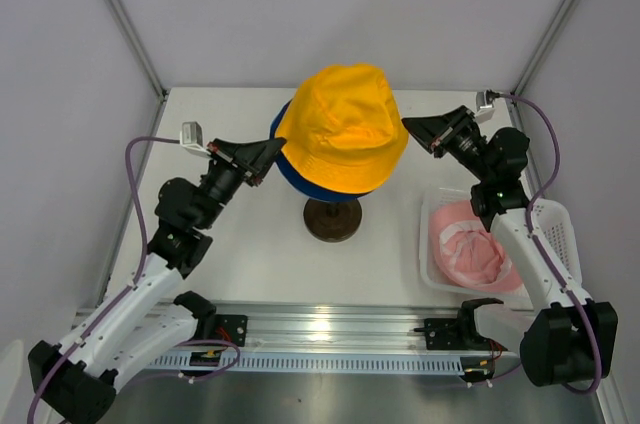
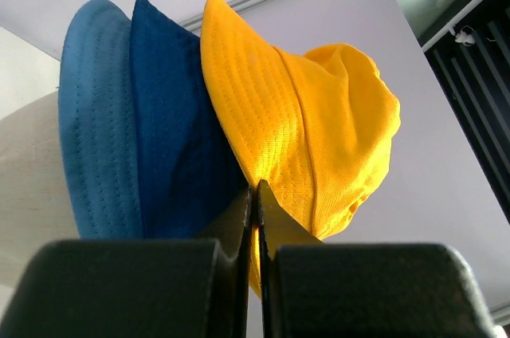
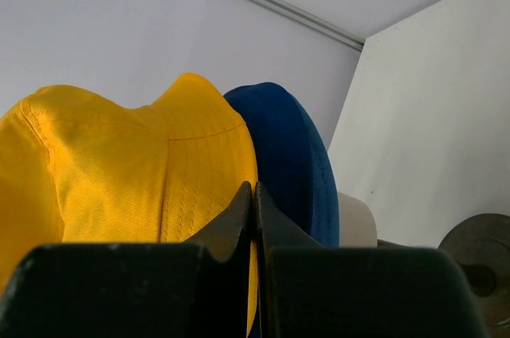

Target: Stack the hats

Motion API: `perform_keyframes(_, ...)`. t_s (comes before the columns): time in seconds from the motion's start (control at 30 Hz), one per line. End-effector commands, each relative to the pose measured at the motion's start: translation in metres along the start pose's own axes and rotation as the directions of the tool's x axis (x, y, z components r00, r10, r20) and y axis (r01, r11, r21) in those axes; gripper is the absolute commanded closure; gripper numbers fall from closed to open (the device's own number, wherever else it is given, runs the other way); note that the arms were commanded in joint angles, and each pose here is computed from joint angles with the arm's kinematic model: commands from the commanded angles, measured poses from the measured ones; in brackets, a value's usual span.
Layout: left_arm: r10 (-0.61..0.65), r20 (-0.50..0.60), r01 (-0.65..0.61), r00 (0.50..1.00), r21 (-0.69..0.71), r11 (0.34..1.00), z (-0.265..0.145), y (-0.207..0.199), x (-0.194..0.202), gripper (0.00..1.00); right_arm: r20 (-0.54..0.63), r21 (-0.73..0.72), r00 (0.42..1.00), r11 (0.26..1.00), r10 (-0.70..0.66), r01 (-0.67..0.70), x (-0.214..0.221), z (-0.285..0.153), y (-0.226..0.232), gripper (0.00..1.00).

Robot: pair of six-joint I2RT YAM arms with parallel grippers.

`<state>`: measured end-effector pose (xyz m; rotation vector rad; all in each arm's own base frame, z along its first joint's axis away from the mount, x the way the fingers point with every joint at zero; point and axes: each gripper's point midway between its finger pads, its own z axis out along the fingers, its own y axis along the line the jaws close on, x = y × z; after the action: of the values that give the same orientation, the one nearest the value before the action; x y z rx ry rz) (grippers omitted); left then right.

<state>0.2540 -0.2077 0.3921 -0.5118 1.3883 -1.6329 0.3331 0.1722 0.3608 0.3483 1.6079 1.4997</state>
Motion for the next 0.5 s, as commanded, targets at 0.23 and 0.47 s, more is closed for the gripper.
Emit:
perform_keyframes(0.23,0.185,0.083,-0.15,0.979,-0.313,0.938,-0.043,0.081,-0.016,0.99,-0.016,0.049,0.996,0.994,-0.093,0.093,0.0,0.028,-0.01,1.0)
perform_keyframes(0.47,0.234,0.069,-0.204,0.97,-0.293,0.934,-0.037,0.076,-0.017,0.99,-0.064,0.029,0.994,0.996,-0.085,0.087,0.003,0.058,-0.015,1.0)
